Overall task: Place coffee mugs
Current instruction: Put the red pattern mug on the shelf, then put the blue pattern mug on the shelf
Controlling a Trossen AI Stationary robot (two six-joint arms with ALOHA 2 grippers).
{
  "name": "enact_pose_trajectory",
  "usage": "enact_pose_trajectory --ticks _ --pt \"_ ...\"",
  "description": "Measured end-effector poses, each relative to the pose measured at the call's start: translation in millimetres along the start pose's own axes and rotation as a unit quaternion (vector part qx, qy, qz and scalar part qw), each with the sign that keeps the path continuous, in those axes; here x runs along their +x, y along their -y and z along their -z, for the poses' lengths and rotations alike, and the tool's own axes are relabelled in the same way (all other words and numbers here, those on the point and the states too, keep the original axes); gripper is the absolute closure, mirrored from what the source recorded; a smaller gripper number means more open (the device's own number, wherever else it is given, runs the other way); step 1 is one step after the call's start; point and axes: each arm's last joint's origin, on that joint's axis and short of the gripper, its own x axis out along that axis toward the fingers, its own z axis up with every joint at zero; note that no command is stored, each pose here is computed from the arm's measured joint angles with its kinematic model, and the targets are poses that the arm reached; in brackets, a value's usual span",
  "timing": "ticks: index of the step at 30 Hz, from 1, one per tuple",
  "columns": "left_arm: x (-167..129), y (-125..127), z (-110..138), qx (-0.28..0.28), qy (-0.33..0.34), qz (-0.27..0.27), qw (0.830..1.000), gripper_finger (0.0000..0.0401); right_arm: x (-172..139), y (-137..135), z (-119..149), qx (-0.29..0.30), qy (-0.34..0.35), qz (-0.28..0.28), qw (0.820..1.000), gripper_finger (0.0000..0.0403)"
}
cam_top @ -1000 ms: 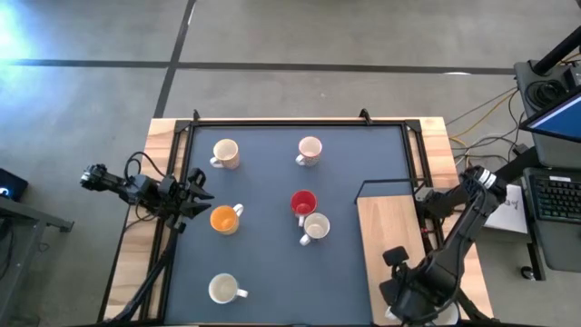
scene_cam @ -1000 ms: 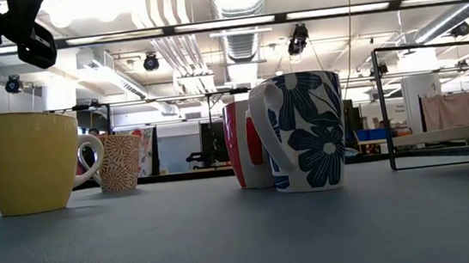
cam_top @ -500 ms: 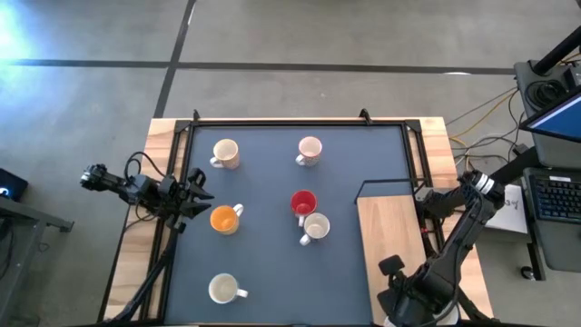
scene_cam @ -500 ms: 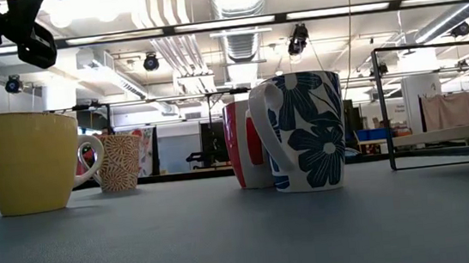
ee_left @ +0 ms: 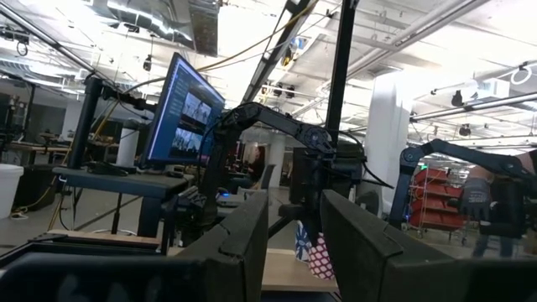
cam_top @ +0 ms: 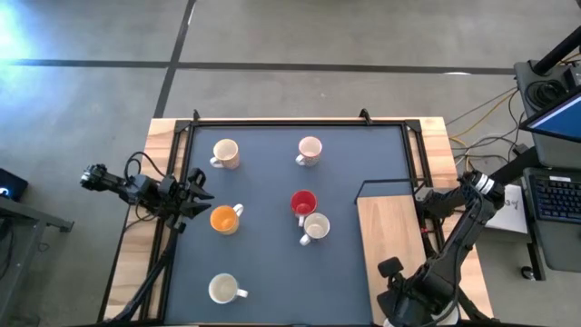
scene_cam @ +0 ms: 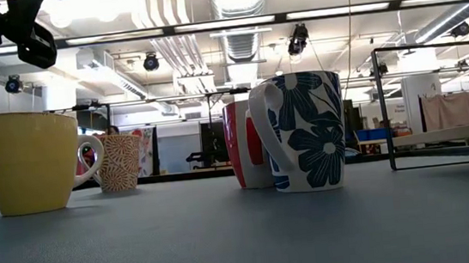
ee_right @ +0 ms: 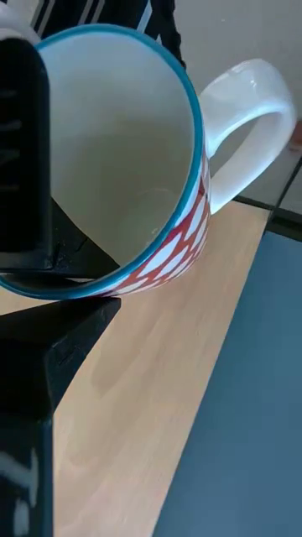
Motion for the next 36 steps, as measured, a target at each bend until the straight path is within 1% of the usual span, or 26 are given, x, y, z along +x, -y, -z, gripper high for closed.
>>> enact_pose_trajectory --ticks 5,13,23,29,33,36 --pt "0 0 0 0.0 0.0 0.0 1.0 0.0306 0 0 0 0.0 0.0 -0.001 1.0 0.0357" --pt "0 0 0 0.0 0.0 0.0 1.0 0.0306 0 -1 -1 -0.002 0.008 -0.005 1.0 0.0357" --pt "0 0 0 0.0 0.0 0.0 1.0 0.0306 -1 -1 -1 -0.002 0.009 -0.006 1.0 0.0322" --pt "0 0 0 0.0 0.0 0.0 1.0 0.0306 -11 0 2 0.011 0.021 -0.014 1.0 0.0312" --pt "0 0 0 0.0 0.0 0.0 1.0 0.0306 -17 1 5 0.026 0.025 -0.023 0.999 0.0314" --pt "0 0 0 0.0 0.0 0.0 1.0 0.0306 -23 1 8 0.027 0.025 -0.034 0.999 0.0319"
